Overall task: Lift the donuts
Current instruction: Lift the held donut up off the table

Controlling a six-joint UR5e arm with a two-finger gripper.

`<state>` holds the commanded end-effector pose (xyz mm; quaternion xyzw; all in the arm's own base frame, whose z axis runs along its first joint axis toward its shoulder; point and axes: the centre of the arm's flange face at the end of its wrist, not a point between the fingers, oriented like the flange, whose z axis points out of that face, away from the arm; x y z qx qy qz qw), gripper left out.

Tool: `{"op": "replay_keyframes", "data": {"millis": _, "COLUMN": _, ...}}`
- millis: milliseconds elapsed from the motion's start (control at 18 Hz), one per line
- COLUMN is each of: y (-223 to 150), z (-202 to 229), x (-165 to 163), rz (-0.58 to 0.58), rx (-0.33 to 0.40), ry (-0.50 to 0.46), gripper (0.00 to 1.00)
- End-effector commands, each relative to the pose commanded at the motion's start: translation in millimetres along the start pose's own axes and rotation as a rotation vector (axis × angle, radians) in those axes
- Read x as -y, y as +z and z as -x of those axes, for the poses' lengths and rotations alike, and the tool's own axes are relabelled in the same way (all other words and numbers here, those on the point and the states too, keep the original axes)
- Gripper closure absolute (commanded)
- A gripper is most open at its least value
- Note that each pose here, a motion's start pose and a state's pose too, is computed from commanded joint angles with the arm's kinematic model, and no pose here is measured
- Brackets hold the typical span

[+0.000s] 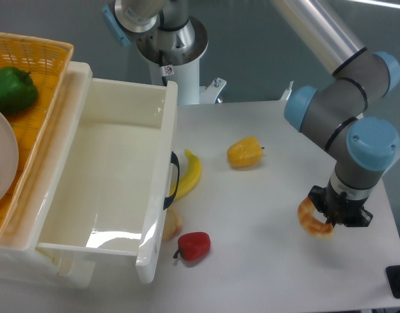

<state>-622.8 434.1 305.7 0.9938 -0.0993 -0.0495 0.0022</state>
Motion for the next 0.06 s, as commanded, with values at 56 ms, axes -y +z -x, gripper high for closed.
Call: {"op": "replay_keyframes", "data": {"millis": 56, "y": 1.6, "z": -0.9, "x": -0.1, "rz": 0.001, "rx": -0.004, "ry": 0.008, "gripper": 1.0}}
